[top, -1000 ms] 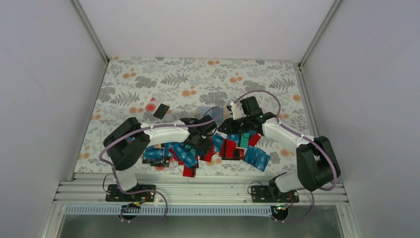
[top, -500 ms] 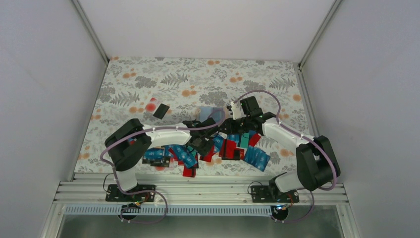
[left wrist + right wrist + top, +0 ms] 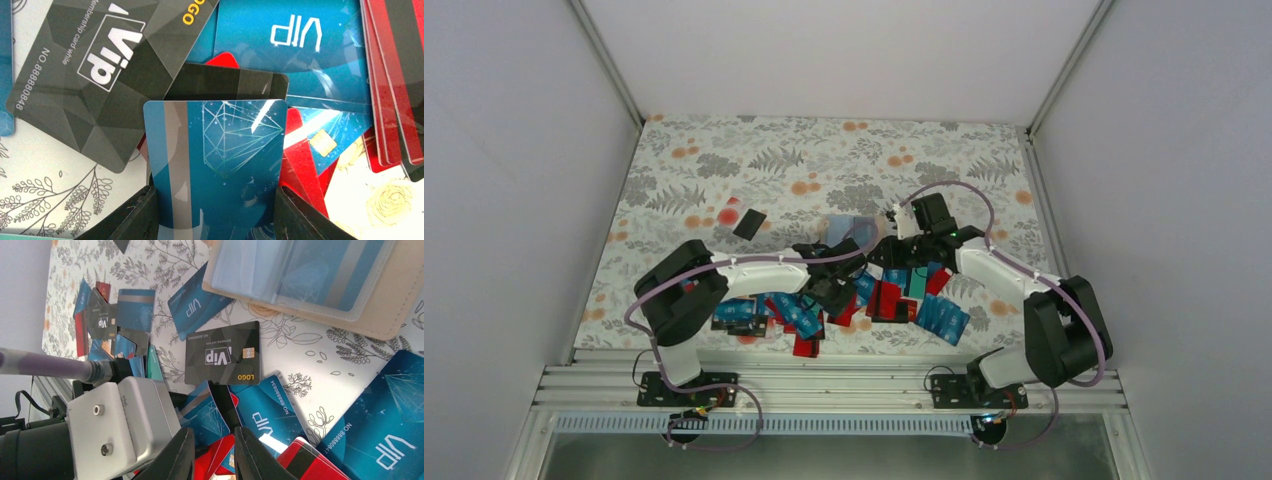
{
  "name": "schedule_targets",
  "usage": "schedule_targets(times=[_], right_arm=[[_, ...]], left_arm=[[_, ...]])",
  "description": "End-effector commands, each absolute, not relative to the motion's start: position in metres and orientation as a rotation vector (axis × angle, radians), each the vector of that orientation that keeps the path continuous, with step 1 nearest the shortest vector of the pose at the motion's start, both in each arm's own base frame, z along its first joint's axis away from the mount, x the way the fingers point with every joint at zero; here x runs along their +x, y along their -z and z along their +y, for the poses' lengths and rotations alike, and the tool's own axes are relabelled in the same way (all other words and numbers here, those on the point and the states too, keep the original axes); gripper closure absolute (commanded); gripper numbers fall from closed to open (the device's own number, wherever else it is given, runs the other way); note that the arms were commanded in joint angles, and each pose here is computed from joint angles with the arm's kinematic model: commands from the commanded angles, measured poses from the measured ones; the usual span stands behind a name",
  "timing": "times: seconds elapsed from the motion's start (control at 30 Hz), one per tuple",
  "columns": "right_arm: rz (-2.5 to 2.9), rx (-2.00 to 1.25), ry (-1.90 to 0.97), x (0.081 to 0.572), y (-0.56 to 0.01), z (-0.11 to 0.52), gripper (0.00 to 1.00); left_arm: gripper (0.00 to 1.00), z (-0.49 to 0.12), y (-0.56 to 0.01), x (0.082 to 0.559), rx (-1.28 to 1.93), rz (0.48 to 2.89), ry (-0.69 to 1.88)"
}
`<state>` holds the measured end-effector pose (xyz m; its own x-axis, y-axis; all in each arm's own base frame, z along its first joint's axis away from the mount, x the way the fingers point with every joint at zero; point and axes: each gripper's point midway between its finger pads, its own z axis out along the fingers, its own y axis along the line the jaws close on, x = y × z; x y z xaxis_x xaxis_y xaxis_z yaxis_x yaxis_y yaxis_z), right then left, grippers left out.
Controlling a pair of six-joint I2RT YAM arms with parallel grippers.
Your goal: Put the credit cards into the card holder
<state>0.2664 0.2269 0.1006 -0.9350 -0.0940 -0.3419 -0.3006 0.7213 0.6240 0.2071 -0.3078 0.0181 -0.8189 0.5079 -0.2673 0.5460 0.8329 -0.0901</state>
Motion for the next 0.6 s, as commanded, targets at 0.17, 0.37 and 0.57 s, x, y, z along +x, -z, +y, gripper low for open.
schedule_targets(times=[0.17, 0.37, 0.57], right_arm=[[2.532, -0.237, -1.062, 0.273, -0.134, 0.219, 0.76], [2.487, -0.225, -1.208, 0.262, -0.145, 0.227, 0.75], [2.447, -0.216, -1.352, 0.253, -0.153, 0.236, 0.75]], left_arm=[[0.55, -0.317, -0.052, 0.208, 0.777, 2.743, 0.374], [0.55, -0.318, -0.074, 0.222, 0.716, 2.692, 0.450], [0.55, -0.319, -0.099, 0.242, 0.626, 2.629, 0.533]])
